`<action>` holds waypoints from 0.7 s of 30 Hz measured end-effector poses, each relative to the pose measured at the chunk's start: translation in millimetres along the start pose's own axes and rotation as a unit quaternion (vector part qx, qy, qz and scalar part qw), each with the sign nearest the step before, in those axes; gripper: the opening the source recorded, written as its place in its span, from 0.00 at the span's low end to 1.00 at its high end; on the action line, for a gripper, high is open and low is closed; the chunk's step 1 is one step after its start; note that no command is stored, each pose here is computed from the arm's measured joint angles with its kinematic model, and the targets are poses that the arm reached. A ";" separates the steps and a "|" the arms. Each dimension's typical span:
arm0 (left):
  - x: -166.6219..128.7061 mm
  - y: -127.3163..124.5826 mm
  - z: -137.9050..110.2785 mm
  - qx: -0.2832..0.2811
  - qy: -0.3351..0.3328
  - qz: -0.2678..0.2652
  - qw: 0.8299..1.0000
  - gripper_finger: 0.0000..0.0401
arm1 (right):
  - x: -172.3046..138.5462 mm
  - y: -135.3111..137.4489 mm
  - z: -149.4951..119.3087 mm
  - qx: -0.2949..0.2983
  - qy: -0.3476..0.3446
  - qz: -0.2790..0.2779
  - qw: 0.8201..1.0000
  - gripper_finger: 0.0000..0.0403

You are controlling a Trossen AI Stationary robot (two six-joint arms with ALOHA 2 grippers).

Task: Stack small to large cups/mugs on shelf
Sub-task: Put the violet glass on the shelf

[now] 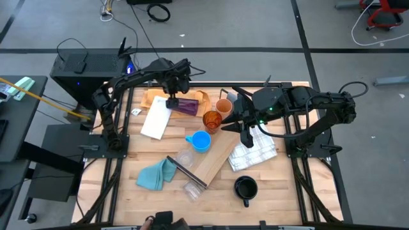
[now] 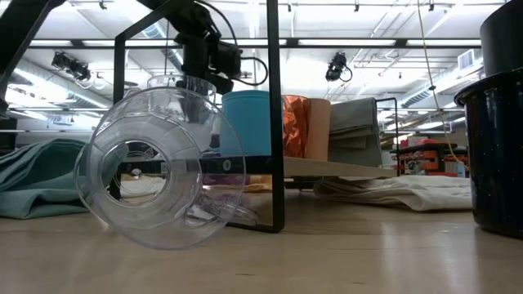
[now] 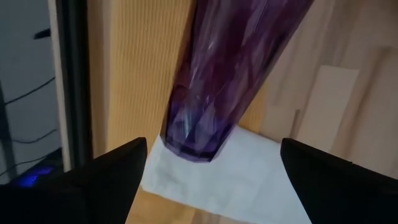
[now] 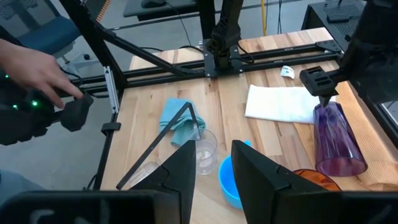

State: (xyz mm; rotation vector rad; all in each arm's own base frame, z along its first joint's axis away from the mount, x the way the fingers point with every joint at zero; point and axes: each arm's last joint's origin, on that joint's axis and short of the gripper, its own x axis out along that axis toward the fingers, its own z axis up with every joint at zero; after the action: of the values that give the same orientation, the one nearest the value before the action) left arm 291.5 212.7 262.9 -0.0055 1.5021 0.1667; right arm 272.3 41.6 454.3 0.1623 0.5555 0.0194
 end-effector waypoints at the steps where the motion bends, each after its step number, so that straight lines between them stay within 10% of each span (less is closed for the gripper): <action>1: 1.3 0.1 0.2 -0.001 0.000 -0.004 1.000 0.94 | 0.0 0.0 0.0 0.000 0.000 0.000 1.000 0.28; 21: 55.1 -20.0 -3.1 0.065 -0.008 -0.020 0.998 0.94 | 0.1 -0.1 -0.8 0.001 0.004 -0.001 1.000 0.28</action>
State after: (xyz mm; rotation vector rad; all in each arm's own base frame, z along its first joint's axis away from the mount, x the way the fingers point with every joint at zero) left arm 294.0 198.4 206.0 0.0701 1.4943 0.0374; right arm 272.0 41.6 453.5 0.1646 0.5631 0.0176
